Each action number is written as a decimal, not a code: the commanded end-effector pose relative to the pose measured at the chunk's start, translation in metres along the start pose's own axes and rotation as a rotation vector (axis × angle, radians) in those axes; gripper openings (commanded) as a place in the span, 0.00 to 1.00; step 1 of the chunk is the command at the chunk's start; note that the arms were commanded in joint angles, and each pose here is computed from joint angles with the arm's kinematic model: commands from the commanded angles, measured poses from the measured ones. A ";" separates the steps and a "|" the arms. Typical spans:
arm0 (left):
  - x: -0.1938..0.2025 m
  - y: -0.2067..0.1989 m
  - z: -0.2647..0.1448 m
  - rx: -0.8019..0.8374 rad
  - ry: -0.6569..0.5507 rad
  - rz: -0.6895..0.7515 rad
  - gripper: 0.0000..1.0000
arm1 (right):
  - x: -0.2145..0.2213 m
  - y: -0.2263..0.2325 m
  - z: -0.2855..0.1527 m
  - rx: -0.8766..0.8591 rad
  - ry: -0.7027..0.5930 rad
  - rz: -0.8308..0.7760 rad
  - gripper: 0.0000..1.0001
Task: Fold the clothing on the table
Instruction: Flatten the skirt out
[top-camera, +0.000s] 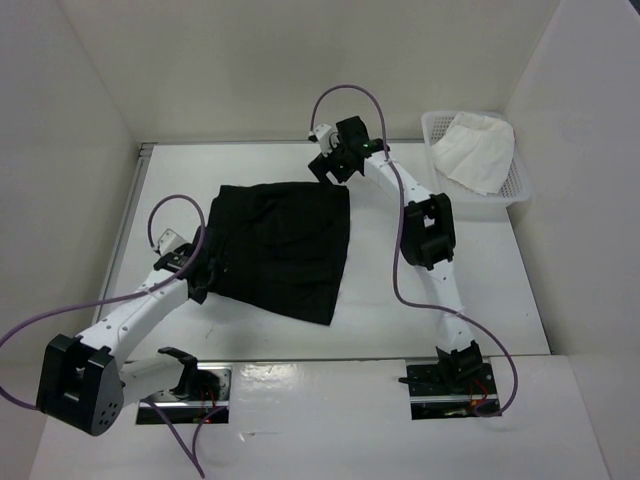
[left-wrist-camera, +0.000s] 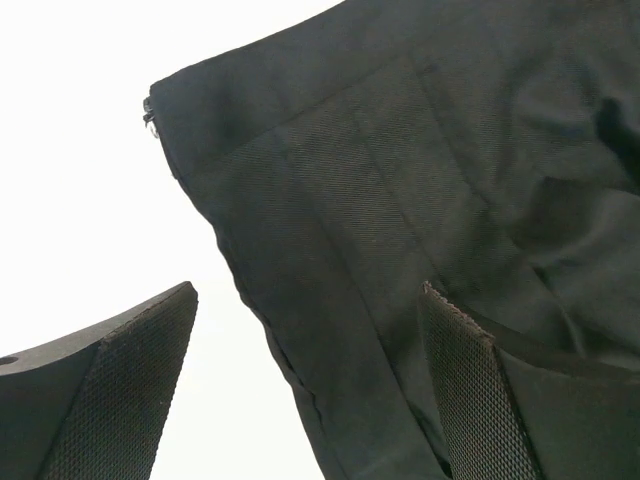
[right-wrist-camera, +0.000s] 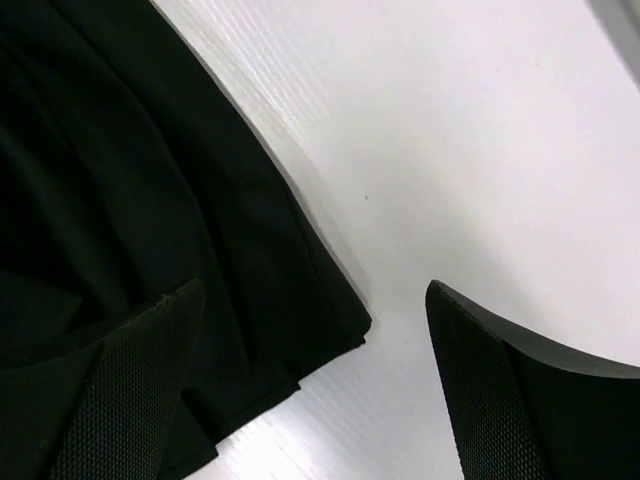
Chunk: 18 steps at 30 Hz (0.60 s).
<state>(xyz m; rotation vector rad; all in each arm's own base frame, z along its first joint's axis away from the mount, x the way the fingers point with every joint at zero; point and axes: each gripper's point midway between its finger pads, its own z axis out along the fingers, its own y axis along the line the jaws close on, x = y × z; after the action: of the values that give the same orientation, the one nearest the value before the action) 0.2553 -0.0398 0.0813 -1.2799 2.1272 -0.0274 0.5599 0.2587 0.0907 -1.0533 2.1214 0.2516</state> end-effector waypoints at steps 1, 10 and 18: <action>-0.004 -0.003 0.003 -0.017 -0.022 -0.018 0.96 | 0.009 0.006 0.009 -0.040 0.039 -0.006 0.95; 0.002 0.015 0.012 -0.089 0.003 -0.037 0.96 | 0.026 -0.003 0.018 -0.069 0.071 0.029 0.95; 0.000 0.040 0.019 -0.191 -0.003 -0.101 0.94 | 0.030 -0.011 0.009 -0.098 0.069 0.048 0.92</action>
<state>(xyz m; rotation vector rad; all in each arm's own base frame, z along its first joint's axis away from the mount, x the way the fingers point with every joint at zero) 0.2479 -0.0253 0.0646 -1.4216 2.1094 0.0523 0.5588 0.2434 0.0504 -1.0859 2.2353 0.3153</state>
